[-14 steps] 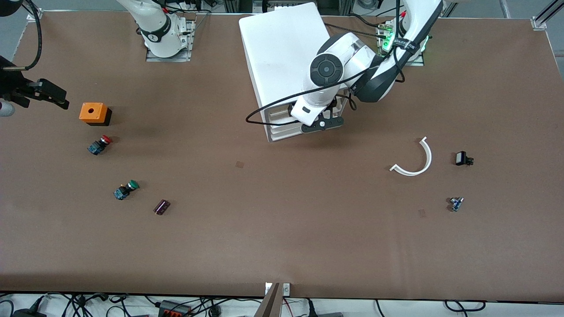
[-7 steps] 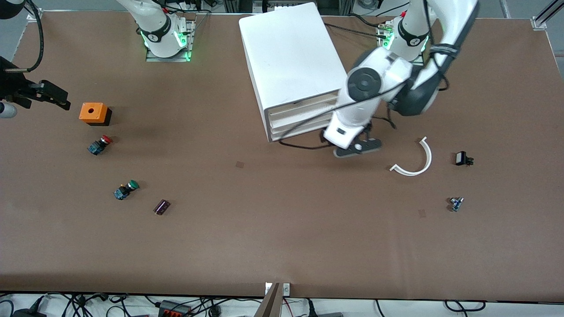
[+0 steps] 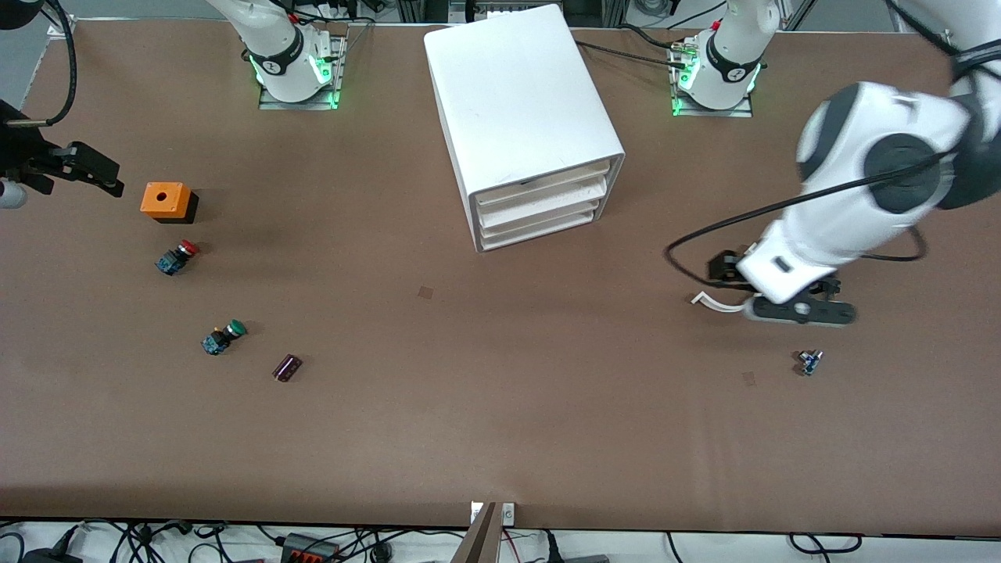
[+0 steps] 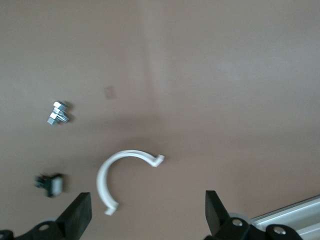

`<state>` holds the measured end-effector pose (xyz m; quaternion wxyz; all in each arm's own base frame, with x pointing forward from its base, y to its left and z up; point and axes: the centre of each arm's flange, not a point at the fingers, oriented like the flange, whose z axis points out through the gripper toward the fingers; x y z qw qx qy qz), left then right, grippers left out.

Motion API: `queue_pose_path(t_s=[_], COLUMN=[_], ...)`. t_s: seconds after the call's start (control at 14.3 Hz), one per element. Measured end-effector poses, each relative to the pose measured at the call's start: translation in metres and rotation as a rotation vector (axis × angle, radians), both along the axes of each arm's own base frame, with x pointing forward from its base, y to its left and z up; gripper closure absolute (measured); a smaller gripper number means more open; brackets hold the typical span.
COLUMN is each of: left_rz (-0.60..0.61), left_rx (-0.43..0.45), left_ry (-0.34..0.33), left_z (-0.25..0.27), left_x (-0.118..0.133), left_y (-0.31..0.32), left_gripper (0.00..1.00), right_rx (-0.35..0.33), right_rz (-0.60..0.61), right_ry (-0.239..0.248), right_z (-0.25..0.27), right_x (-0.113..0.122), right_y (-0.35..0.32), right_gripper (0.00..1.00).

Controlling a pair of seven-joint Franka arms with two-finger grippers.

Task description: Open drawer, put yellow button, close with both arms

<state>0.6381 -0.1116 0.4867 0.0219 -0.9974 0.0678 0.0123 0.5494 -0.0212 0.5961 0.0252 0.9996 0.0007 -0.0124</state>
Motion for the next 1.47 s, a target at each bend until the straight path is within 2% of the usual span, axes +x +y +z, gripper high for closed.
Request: queue_pose_path(t_s=[0.28, 0.56, 0.7, 0.84, 0.98, 1.26, 1.47], left_rz=[-0.071, -0.07, -0.033, -0.006, -0.006, -0.043, -0.05], left_rx=[-0.03, -0.008, -0.027, -0.035, -0.038, -0.038, -0.038], left_ry=[0.013, 0.005, -0.024, -0.085, -0.101, -0.075, -0.083], left_z=[0.035, 0.074, 0.088, 0.092, 0.09, 0.087, 0.092], left_x=[-0.006, -0.039, -0.056, -0.07, -0.081, -0.088, -0.087], left_y=[0.052, 0.072, 0.084, 0.101, 0.103, 0.091, 0.089], left_gripper=[0.0, 0.0, 0.0, 0.0, 0.0, 0.0, 0.0], right_rx=[0.0, 0.0, 0.0, 0.0, 0.0, 0.0, 0.001], right_rz=[0.023, 0.01, 0.008, 0.008, 0.01, 0.012, 0.024], right_ry=[0.007, 0.001, -0.001, -0.001, -0.001, -0.003, -0.005], right_z=[-0.008, -0.005, -0.004, -0.004, -0.004, -0.001, 0.002], right_x=[0.005, 0.005, 0.005, 0.005, 0.005, 0.003, 0.001], right_y=[0.012, 0.005, 0.004, 0.005, 0.005, 0.004, 0.001], right_gripper=[0.0, 0.0, 0.0, 0.0, 0.0, 0.0, 0.0])
